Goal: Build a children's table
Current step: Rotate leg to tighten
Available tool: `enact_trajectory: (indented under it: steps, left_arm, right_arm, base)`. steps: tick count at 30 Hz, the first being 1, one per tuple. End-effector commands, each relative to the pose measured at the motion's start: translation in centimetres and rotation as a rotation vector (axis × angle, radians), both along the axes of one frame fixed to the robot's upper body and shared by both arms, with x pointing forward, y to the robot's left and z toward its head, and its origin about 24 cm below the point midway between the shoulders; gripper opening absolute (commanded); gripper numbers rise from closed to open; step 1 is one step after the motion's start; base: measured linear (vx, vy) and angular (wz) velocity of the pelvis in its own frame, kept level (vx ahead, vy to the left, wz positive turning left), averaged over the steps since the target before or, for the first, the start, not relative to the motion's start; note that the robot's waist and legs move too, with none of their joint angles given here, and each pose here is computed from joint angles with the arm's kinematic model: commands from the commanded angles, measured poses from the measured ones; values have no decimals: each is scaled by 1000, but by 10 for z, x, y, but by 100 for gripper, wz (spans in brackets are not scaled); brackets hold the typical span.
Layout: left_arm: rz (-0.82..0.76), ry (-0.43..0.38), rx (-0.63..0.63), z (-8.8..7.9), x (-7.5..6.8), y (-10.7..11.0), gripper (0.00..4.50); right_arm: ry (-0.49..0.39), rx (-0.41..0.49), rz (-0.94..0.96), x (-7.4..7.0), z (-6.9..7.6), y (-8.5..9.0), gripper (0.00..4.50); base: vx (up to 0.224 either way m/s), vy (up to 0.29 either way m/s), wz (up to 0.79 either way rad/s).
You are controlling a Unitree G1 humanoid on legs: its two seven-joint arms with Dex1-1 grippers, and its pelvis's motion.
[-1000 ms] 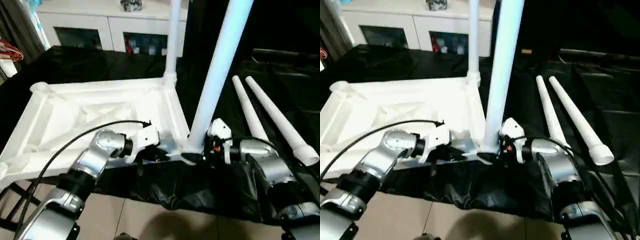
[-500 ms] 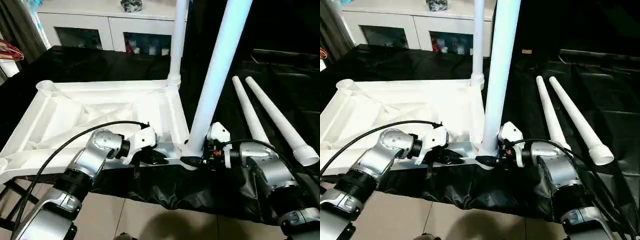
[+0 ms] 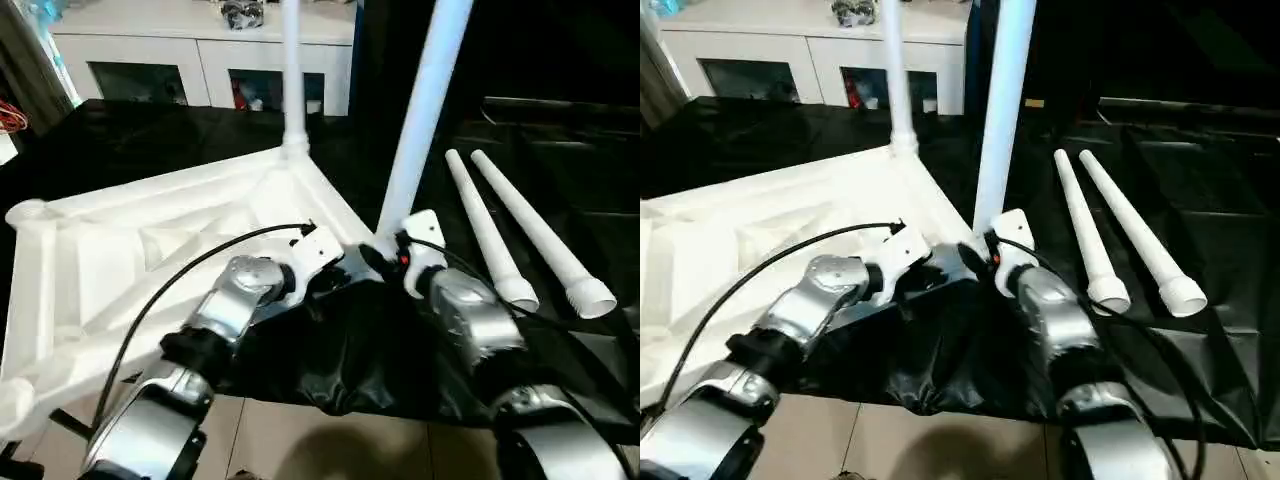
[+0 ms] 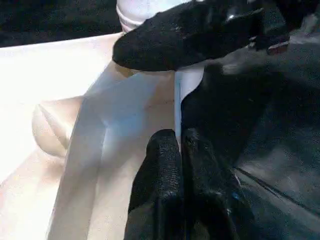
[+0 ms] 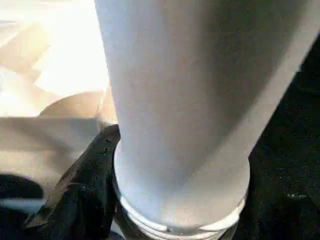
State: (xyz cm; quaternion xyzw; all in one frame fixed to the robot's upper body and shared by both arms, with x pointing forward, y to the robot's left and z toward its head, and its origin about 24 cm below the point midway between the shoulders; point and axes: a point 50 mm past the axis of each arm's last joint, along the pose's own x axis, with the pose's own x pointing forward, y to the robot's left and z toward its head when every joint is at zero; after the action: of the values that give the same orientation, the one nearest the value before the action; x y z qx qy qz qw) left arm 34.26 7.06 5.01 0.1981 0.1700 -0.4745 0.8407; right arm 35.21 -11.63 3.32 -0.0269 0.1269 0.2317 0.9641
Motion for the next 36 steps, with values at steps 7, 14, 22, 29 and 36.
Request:
enact_trajectory:
  steps: [7,14,22,29,36]
  left_arm:
    - [-115,-54,-62,12,-5,-22,0]
    - [-260,-17,-26,6,-16,-2,0]
    - [-352,28,-22,5,-25,18,0]
    - [-429,89,-2,4,-32,32,0]
    - [-454,116,2,3,-36,36,0]
  right_arm:
    - [54,68,144,-8,-8,19,388]
    - [-3,-6,329,-15,-1,-11,392]
    - [29,-10,576,-33,4,-30,392]
    - [33,20,726,-47,9,-34,339]
    - [71,30,798,-57,8,-33,283]
  base:
    - [0,0,0]
    - [0,0,0]
    - [0,0,0]
    - [0,0,0]
    - [0,0,0]
